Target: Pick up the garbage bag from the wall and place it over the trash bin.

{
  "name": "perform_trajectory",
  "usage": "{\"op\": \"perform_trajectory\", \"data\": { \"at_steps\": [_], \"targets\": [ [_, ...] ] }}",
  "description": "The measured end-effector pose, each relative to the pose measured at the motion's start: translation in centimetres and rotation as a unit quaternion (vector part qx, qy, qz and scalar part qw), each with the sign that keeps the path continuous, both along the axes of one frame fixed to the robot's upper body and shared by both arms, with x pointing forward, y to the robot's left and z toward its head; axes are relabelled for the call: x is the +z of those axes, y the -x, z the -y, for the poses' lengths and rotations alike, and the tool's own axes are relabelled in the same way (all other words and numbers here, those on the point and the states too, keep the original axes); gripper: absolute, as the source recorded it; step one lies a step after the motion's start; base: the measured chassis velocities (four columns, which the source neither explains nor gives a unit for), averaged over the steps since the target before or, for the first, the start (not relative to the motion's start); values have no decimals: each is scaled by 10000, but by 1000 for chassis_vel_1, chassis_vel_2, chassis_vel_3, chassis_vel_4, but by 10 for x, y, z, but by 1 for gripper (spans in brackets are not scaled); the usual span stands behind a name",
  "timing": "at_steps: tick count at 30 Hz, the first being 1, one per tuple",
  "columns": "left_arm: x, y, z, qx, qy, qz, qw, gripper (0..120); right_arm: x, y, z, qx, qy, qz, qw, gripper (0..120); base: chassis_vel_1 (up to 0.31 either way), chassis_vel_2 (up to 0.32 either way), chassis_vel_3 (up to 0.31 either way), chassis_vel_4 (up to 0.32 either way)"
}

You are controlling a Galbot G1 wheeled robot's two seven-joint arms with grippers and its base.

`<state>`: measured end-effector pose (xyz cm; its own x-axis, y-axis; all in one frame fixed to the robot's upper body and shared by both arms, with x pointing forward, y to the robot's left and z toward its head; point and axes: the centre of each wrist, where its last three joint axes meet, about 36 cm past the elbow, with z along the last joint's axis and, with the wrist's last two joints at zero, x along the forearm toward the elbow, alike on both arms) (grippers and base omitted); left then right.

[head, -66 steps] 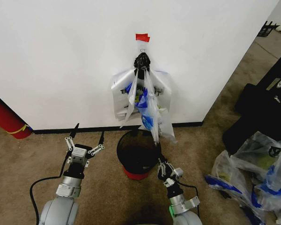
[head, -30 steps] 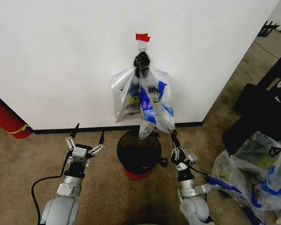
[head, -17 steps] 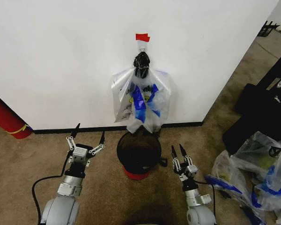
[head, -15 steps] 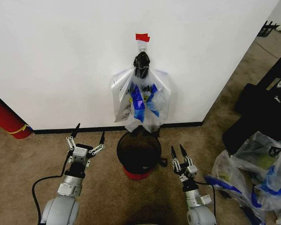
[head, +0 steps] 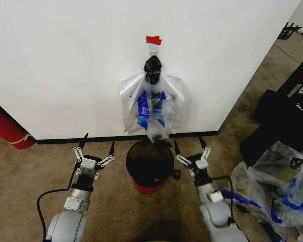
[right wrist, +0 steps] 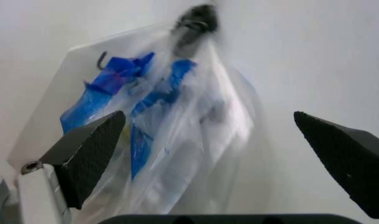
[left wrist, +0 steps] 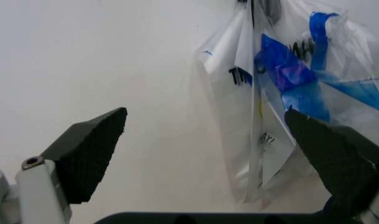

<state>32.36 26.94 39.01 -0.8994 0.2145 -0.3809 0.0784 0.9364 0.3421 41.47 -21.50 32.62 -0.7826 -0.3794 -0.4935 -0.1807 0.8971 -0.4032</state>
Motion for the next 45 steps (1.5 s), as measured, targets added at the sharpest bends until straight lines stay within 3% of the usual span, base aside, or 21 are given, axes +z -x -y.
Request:
{"op": "perform_trajectory", "data": {
  "at_steps": [3, 6, 8, 11, 15, 24, 34, 39, 42, 45],
  "targets": [
    [-2, -3, -2, 31, -9, -11, 10000, 100, 15, -22, 4, -1, 818, 290, 9962, 100, 0, 0, 0, 0],
    [-3, -3, -3, 39, -11, -10, 10000, 100, 18, -27, 6, 19, 991, 362, 9944, 100, 0, 0, 0, 0],
    [-4, -6, -4, 58, -15, -10, 10000, 100, 32, -50, 16, 152, 1750, 611, 9825, 100, 0, 0, 0, 0],
    [-5, -8, -4, 60, -12, -7, 10000, 100, 47, -73, 26, 245, 2461, 726, 9662, 100, 0, 0, 0, 0],
    [-5, -10, -3, 46, -22, 0, 10000, 100, 65, -101, 31, 361, 3011, 775, 9497, 100, 0, 0, 0, 0],
    [-5, -10, -5, 88, -54, 8, 9999, 100, 79, -147, 9, 561, 3264, 843, 9398, 100, 0, 0, 0, 0],
    [-3, -8, -15, 164, -82, 60, 9998, 100, 87, -154, 9, 835, 3921, 590, 9142, 100, 0, 0, 0, 0],
    [-3, -8, -14, 157, -73, 70, 9998, 100, 90, -155, 16, 709, 4032, 447, 9113, 81, 0, 0, 0, 0],
    [-3, -8, -12, 144, -66, 69, 9999, 100, 89, -156, 19, 652, 3991, 412, 9137, 75, 0, 0, 0, 0],
    [-4, -8, -10, 125, -58, 67, 9999, 100, 86, -154, 23, 535, 3872, 381, 9196, 60, 0, 0, 0, 0]
  ]
}}
